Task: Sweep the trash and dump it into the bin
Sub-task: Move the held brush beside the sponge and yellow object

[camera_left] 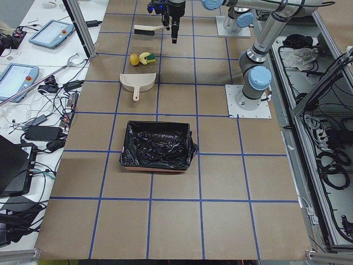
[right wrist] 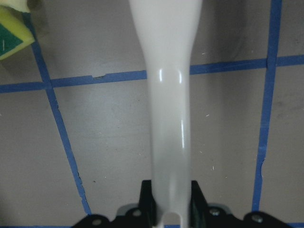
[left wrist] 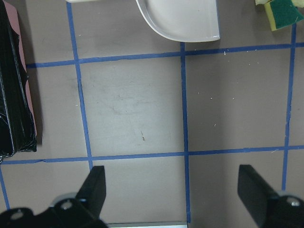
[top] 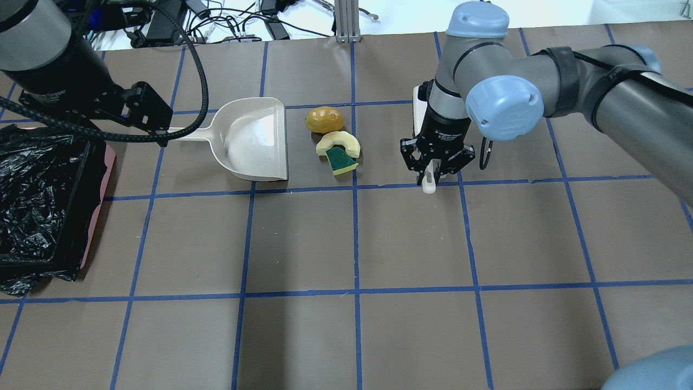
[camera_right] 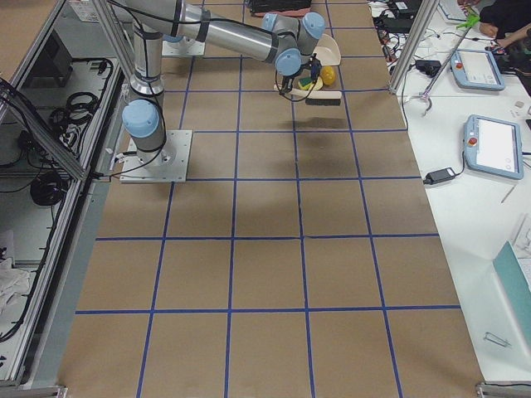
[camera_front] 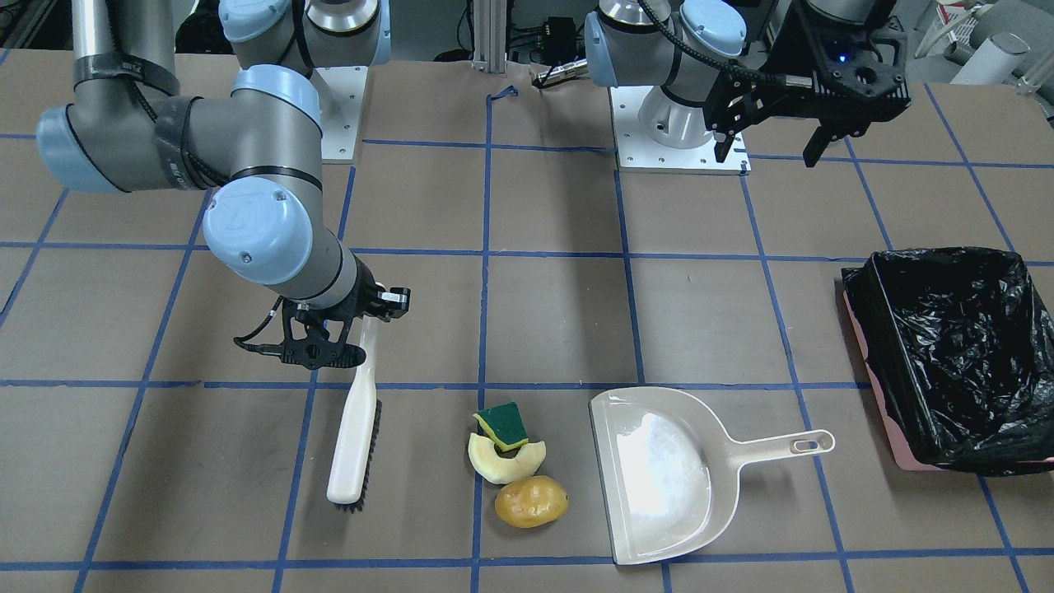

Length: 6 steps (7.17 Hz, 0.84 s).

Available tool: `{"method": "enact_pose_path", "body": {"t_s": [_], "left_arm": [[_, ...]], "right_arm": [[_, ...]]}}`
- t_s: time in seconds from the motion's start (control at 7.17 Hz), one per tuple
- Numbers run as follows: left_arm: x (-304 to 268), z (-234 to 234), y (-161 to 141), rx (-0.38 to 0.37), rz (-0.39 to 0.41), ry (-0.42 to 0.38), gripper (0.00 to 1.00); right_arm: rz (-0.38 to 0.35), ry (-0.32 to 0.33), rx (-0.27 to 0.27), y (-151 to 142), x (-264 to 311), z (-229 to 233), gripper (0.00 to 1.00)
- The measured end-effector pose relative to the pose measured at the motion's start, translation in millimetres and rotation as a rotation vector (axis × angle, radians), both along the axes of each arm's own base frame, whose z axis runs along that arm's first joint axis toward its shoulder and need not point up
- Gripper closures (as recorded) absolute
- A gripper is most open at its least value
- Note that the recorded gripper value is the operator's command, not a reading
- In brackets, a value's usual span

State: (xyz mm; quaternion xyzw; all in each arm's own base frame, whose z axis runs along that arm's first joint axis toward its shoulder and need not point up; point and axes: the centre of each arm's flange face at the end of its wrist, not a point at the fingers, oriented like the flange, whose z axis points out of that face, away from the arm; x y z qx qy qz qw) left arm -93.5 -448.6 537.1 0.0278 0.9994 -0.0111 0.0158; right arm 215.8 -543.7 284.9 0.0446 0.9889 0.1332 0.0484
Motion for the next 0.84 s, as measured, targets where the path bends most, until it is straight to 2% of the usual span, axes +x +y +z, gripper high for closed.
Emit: {"method": "enact_pose_path", "body": {"t_s": [0.28,0.84], "left_arm": [[-0.1,0.8,1.3,0.000,0.000,0.000,0.00],[-0.2,0.8,1.1,-0.001,0.001,0.001,0.00]], "right_arm": [[-0.005,0.006,0.005,3.4,12.7,-2.2,1.00],[-0.008,-0.022,0.012,3.2,25.3,-9.4,1.00]]}}
